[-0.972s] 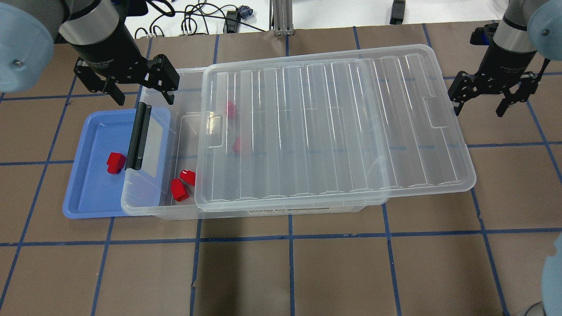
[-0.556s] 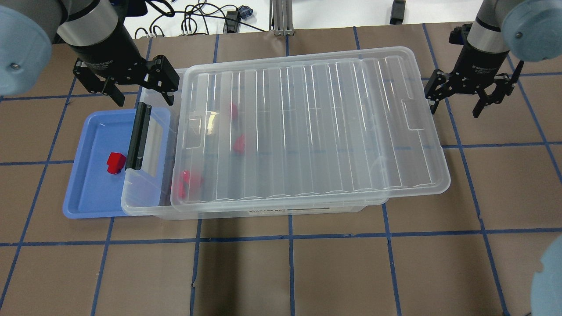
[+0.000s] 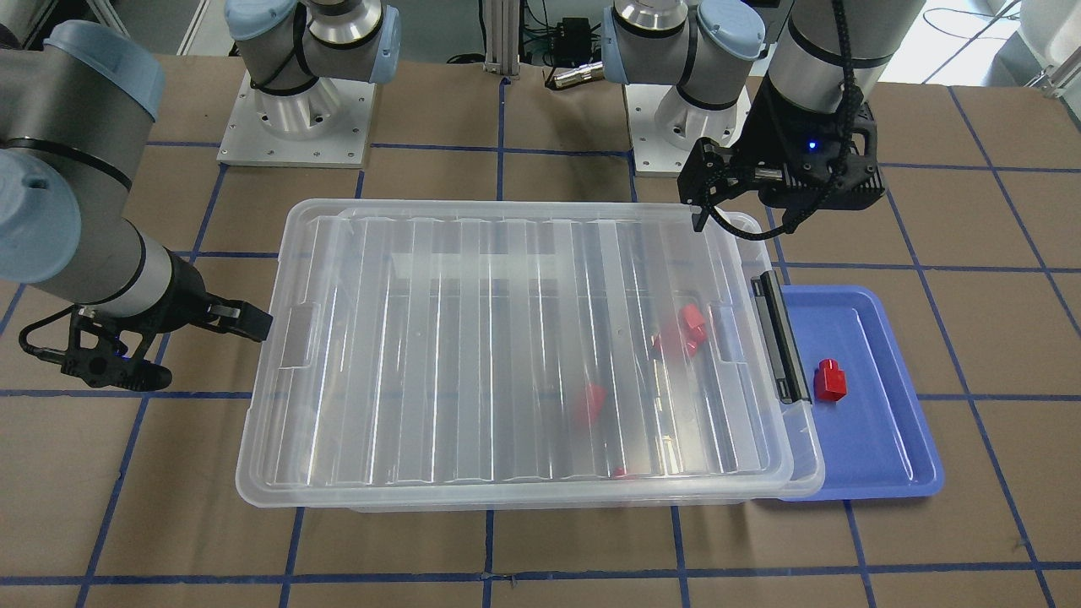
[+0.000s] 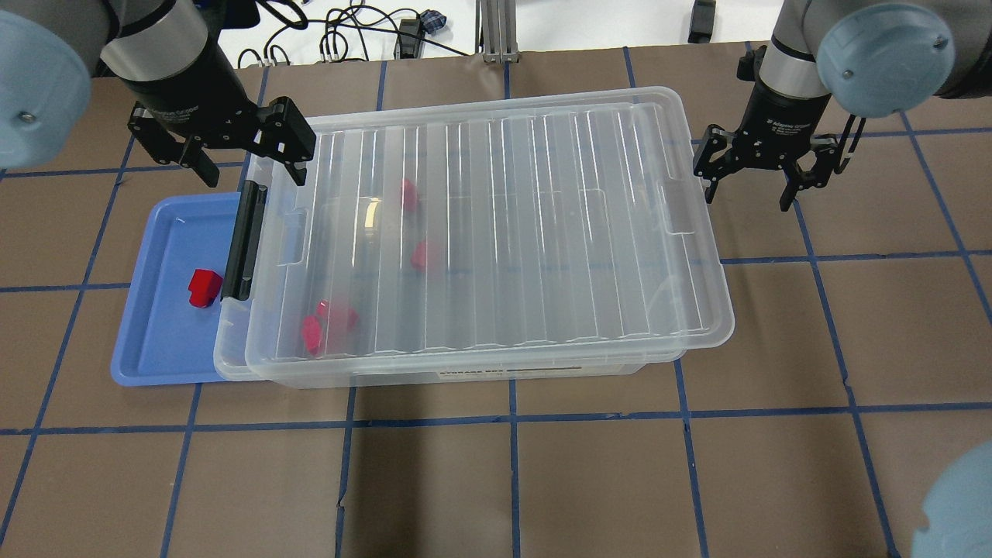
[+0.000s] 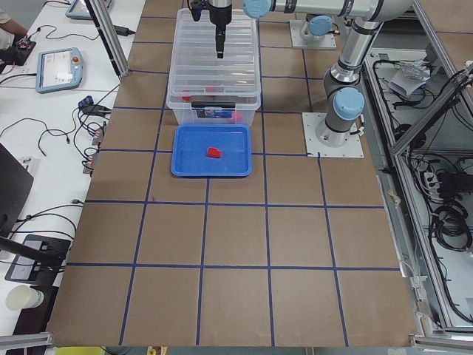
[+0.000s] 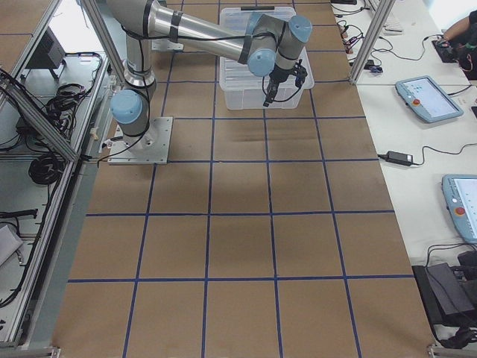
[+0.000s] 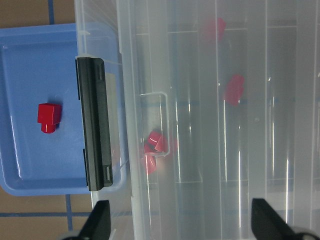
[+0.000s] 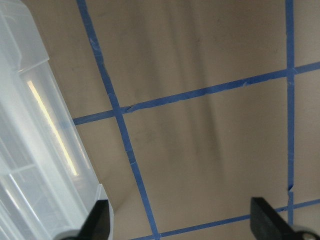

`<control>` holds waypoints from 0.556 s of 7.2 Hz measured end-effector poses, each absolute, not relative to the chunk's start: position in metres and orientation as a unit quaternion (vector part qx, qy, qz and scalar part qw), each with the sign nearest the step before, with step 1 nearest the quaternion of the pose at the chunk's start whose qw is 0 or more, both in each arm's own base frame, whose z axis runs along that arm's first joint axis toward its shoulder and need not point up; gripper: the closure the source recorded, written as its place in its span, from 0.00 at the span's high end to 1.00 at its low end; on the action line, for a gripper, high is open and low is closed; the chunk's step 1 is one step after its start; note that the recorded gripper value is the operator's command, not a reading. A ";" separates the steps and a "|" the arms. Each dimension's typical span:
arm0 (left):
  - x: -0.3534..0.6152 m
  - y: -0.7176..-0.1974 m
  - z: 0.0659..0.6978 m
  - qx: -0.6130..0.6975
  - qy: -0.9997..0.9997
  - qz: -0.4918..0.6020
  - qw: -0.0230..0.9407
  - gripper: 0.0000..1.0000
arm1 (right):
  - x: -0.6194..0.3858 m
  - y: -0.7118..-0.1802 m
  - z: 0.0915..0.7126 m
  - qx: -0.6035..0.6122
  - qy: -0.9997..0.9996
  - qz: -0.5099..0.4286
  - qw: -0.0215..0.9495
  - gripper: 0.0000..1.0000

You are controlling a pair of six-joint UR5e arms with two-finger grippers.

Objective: Place red block in blue tray from box

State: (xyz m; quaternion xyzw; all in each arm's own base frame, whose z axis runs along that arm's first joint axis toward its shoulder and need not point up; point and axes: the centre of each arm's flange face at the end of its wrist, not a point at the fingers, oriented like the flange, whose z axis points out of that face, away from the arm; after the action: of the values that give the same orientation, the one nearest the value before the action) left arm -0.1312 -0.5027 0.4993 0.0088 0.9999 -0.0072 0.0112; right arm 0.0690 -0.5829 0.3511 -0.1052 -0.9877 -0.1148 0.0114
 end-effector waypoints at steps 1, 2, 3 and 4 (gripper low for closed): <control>-0.131 -0.502 0.500 0.009 1.000 -0.007 0.010 1.00 | 0.075 -0.582 0.352 -0.102 -0.988 -0.113 0.011 1.00; -0.131 -0.502 0.499 0.009 1.000 -0.007 0.010 1.00 | 0.080 -0.581 0.353 -0.099 -0.989 -0.113 0.011 1.00; -0.131 -0.502 0.499 0.009 1.000 -0.007 0.010 1.00 | 0.085 -0.581 0.352 -0.096 -0.989 -0.113 0.011 1.00; -0.131 -0.502 0.499 0.009 1.000 -0.007 0.010 1.00 | 0.088 -0.581 0.353 -0.096 -0.989 -0.112 0.012 1.00</control>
State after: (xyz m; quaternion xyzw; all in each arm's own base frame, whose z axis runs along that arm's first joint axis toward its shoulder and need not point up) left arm -0.1314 -0.5016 0.4992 0.0086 0.9999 -0.0071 0.0101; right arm 0.0877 -0.5806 0.3531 -0.0957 -0.9890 -0.1119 0.0117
